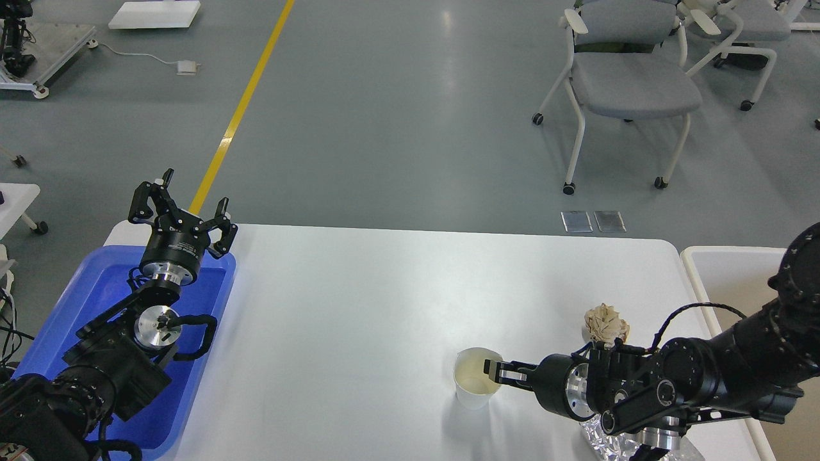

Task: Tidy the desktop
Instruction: 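Lower the open right gripper beside the white paper cup, then close the right gripper on the paper cup and lift it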

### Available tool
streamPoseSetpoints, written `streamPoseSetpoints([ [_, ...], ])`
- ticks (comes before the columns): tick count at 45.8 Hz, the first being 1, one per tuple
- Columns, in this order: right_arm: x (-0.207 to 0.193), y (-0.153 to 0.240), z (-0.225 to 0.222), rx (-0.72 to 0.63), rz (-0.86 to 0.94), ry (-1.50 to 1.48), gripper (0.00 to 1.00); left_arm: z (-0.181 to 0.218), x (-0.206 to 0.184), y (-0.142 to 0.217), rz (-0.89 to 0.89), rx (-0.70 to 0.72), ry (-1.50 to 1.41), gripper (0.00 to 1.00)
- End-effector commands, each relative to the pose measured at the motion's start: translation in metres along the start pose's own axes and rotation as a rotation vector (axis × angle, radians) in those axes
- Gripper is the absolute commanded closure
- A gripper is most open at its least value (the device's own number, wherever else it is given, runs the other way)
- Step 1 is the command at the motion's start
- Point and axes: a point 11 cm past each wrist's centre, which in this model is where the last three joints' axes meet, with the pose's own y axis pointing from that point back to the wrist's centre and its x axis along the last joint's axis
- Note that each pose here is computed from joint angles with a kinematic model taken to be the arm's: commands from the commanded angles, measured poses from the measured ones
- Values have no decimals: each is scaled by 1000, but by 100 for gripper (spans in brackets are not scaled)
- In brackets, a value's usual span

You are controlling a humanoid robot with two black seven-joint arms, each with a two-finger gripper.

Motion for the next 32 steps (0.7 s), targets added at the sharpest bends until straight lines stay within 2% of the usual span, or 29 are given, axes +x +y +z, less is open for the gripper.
streamPoseSetpoints([
  [1, 5, 2, 3, -3, 7, 13, 100, 0, 0, 0, 1, 0, 0, 0],
  [18, 14, 14, 8, -8, 22, -17, 100, 0, 0, 0, -1, 0, 0, 0],
  [32, 67, 55, -3, 34, 57, -56, 100, 0, 0, 0, -1, 0, 0, 0],
])
